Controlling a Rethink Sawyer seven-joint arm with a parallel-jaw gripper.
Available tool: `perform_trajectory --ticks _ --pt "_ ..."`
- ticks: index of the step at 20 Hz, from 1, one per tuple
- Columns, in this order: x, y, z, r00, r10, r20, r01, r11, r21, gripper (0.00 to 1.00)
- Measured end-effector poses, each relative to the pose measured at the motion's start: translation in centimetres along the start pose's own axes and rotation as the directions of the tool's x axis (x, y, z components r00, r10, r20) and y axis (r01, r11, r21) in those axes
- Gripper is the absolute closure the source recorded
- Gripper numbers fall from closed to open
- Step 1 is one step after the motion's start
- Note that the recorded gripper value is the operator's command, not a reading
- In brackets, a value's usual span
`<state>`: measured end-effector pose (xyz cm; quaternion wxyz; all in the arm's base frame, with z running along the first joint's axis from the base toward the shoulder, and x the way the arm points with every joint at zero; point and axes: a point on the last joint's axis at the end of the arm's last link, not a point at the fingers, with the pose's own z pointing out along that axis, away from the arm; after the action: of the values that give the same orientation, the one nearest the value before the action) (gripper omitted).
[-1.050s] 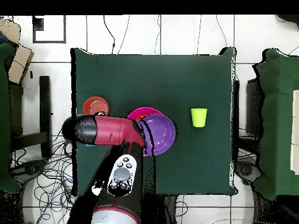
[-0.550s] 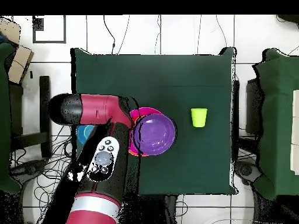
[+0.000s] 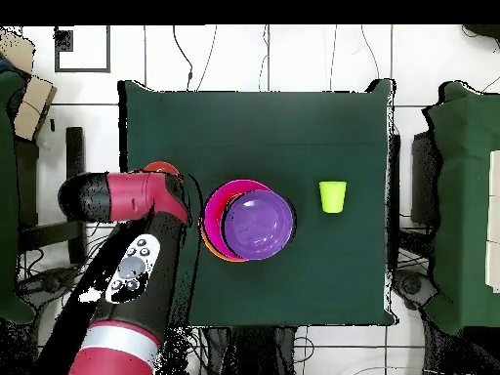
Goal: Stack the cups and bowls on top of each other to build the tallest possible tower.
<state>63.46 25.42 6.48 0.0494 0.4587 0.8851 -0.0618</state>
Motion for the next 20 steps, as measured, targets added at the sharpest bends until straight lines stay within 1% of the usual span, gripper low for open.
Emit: perform_trajectory --ticks 1,2,4,5,8,10,11,12,13,14,15,17,18,20 --pt "0.7 -0.3 -0.2 1.0000 -0.005 0.002 0.005 1.0000 0.000 0.00" --pt "1.9 -1.3 -1.0 0.9999 -0.014 0.003 0.014 0.9999 0.009 0.00" --pt "2.3 -1.7 -1.4 0.9999 -0.016 0.004 0.016 0.9998 0.011 0.00" --pt "2.7 -2.5 -2.4 0.9999 -0.015 0.007 0.015 0.9998 0.013 0.00" --pt "2.7 -3.5 -3.9 0.9999 -0.006 0.010 0.006 0.9999 0.010 0.00" --pt "2.2 -4.3 -5.3 0.9999 0.009 0.010 -0.009 0.9999 0.004 0.00" --pt "1.7 -4.8 -6.1 0.9997 0.024 0.009 -0.024 0.9997 -0.002 0.00" --pt "1.3 -5.0 -6.4 0.9994 0.033 0.008 -0.033 0.9994 -0.004 0.00" --pt "0.5 -5.4 -6.7 0.9988 0.048 0.009 -0.048 0.9988 -0.011 0.00" --pt "-0.7 -5.7 -6.7 0.9975 0.068 0.019 -0.067 0.9974 -0.024 0.00" --pt "-1.4 -5.8 -6.4 0.9965 0.078 0.031 -0.077 0.9965 -0.034 0.00" --pt "-2.2 -5.9 -5.9 0.9949 0.087 0.052 -0.084 0.9953 -0.048 0.00" --pt "-2.8 -5.9 -5.2 0.9933 0.090 0.073 -0.086 0.9945 -0.061 0.00" --pt "-3.5 -6.0 -3.4 0.9878 0.089 0.128 -0.077 0.9930 -0.090 0.00"
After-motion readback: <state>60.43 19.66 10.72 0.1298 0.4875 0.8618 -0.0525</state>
